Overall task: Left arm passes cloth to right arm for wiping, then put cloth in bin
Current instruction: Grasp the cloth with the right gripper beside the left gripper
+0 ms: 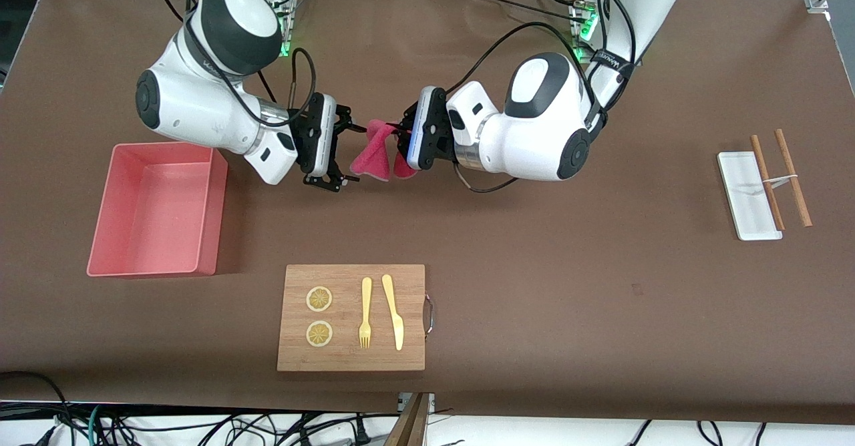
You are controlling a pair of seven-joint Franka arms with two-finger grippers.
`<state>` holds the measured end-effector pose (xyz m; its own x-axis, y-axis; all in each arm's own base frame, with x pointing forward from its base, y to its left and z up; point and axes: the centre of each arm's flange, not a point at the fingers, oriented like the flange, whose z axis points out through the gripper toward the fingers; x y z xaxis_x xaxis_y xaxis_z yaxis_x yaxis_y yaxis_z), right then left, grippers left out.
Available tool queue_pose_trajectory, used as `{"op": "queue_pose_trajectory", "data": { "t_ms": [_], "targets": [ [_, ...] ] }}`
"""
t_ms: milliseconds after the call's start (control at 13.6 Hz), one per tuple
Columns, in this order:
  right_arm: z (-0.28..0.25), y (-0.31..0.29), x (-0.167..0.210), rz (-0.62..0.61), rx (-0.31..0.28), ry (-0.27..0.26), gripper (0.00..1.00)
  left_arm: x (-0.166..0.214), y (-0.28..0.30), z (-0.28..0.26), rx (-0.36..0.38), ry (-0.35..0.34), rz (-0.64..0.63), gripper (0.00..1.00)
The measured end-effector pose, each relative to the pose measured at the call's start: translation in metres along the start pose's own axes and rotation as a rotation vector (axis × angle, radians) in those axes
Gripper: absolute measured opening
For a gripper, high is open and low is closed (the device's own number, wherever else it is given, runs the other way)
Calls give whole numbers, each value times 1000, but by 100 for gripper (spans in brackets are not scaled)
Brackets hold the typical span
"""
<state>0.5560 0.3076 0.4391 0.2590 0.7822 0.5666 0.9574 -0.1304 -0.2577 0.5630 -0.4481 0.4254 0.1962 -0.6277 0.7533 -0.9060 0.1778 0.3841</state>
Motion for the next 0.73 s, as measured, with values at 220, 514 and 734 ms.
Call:
{"op": "queue_pose_trajectory", "data": {
  "t_ms": [220, 514, 734],
  "targets": [
    [8, -8, 11, 4, -10, -5, 97, 0, 0, 0, 0, 0, 1, 4],
    [8, -7, 11, 41, -19, -6, 55, -1, -1, 0, 0, 0, 0, 4],
    [5, -4, 8, 72, -33, -26, 21, -3, -3, 2, 0, 0, -4, 4]
  ]
}}
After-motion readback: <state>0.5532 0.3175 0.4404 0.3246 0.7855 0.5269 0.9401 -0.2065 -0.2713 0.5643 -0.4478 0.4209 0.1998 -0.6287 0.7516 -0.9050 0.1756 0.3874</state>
